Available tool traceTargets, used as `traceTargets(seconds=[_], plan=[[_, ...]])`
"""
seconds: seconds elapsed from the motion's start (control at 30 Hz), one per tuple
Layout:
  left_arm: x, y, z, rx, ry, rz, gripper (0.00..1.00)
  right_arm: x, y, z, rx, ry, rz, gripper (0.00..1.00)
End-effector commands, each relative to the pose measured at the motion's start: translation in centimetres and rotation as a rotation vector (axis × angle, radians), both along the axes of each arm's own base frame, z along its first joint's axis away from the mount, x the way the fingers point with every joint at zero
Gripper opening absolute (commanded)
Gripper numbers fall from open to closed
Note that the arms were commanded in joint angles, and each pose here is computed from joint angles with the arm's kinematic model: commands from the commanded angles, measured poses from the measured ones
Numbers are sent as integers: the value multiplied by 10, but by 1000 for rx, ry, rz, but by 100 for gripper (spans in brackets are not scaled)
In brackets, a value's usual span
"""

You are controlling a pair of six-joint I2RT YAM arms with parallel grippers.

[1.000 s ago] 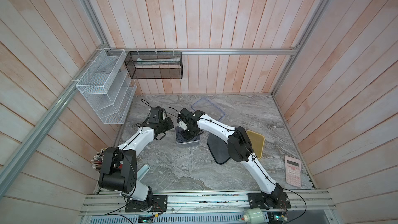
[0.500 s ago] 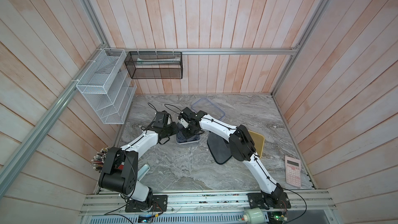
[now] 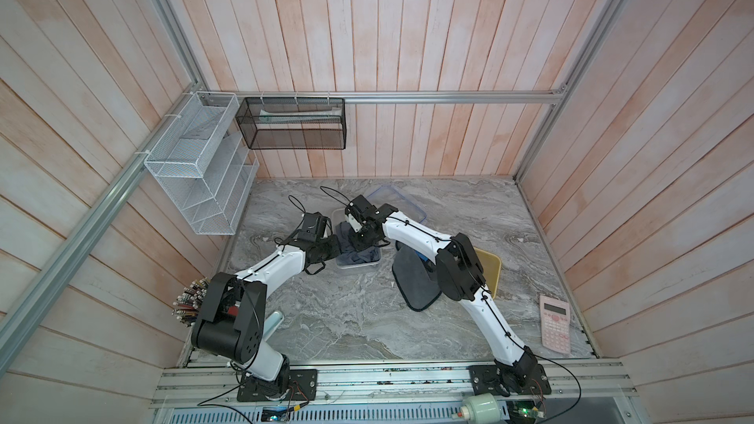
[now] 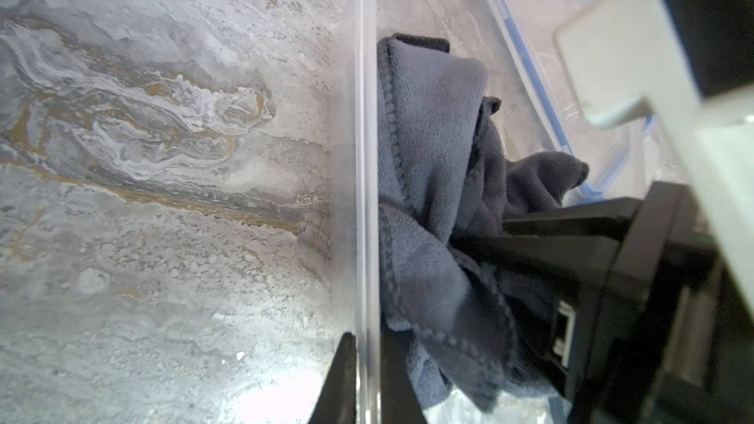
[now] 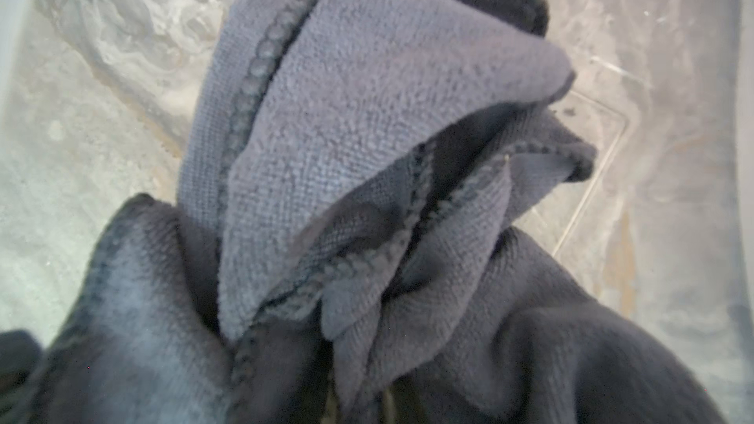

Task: Wipe the insides of the lunch boxes
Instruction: Pick up the lunch box from the center of the board.

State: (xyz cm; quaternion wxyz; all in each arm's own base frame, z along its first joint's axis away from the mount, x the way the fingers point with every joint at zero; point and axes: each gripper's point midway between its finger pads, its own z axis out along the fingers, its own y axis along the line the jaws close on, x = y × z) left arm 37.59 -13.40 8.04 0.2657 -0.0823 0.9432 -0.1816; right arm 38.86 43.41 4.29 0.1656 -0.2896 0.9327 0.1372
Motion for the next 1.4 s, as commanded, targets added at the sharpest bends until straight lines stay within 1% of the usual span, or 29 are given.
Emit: traceTargets(seconds=[0.0,0.13,0.23,0.37,0.57,0.77,1.13,1.23,1.37], plan=[[1,1,1,32,10,-10,16,0,-5,-22,-45,19,-12,0],[0,-1,8,33,-8,-17,18,-3,-6,-27,-59,25,0,0],[-6,-4,4,44,11,-36,18,-4,-5,-29,-59,28,3,0],[-17,-5,-8,72,51,-61,16,1,-6,-31,-69,23,-4,0],[-23,-12,-14,96,65,-91,9,10,-9,-35,-90,4,-11,0],[-30,-15,-21,152,99,-140,5,31,-18,-34,-94,-37,-56,0],[-44,-30,-31,223,149,-232,5,77,-23,-18,-27,-127,-137,0],[-49,-35,-34,243,163,-263,5,85,-26,-32,-33,-125,-154,0],[-58,-43,-38,271,174,-321,5,95,-22,-30,-5,-155,-162,0]])
